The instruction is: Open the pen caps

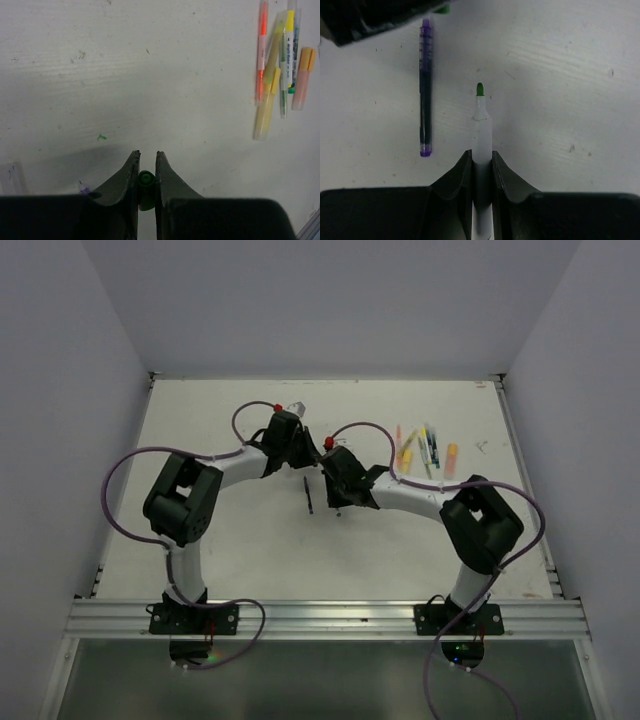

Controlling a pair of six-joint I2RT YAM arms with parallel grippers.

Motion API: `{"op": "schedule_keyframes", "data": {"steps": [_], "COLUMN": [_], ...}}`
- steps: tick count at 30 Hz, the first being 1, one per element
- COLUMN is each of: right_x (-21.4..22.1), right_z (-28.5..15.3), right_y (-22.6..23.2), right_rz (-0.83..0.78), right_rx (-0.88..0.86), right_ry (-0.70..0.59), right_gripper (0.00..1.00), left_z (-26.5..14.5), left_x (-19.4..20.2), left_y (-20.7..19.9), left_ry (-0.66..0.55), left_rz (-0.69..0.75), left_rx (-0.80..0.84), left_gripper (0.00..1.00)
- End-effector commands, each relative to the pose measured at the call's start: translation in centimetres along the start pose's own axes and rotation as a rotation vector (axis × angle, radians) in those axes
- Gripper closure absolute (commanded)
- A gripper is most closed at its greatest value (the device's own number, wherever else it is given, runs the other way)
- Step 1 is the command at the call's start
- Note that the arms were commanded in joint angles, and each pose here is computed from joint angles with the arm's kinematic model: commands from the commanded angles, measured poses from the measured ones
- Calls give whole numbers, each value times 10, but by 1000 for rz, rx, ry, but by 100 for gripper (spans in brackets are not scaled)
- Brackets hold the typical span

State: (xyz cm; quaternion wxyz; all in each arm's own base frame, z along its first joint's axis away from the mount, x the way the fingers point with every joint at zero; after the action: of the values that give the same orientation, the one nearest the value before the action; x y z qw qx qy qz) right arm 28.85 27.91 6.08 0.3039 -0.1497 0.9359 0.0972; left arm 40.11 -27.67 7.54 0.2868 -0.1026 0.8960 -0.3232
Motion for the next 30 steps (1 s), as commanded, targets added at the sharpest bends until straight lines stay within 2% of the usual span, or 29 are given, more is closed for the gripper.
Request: {"op": "schedule_keyframes", "data": {"steps": [1,9,16,19,20,22,23,25,26,30], "right_x": [-27,-19,-17,-20,-19,-16,-14,-10,-15,-19], "right_z": [12,23,23,22,23,23,25,30,31,36], "right_y": [12,9,-5,-9,-11,-10,-11,-10,-9,-9], "right_rz": [-24,-57,-29,-46,-47,-39,-35,-51,-65,-74], "right_rx": [-34,-32,-18,-1,0,-6,-13,-14,-13,-6], "right_ry": [-45,-23,-24,-25,-25,-24,-21,3,-3,-8], "right_gripper": [98,97,94,91,90,89,89,87,86,81], "left_z": [10,31,21,4,-10,-26,-42,-57,-72,-100], "left_x": [-12,1,-1,-16,-27,-34,-44,-55,-62,-66], "left_y": [-2,18,21,5,-9,-13,-25,-25,-33,-32], "left_ry": [-30,2,-30,-75,-115,-167,-210,-262,-295,-369], "left_rz": [51,36,3,14,17,17,24,44,49,57], "left_rx": [-11,-56,-85,-64,-32,-37,-7,-42,-28,-29], "left_gripper": [87,77,67,59,52,45,36,28,21,9]}}
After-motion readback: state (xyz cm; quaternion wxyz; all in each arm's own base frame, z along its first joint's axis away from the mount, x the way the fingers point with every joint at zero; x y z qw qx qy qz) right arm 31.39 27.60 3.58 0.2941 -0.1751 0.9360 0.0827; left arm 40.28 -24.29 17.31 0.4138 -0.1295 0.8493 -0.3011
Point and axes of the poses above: each gripper's point midway between its finger pads, its own z axis out along the fingers, its own y axis along the line the jaws close on, x = y × z, the point moved 2 cm from there along -z, back along the fingers, and after that the axes turned 7 degrees about -z, right-handed, at the moved point
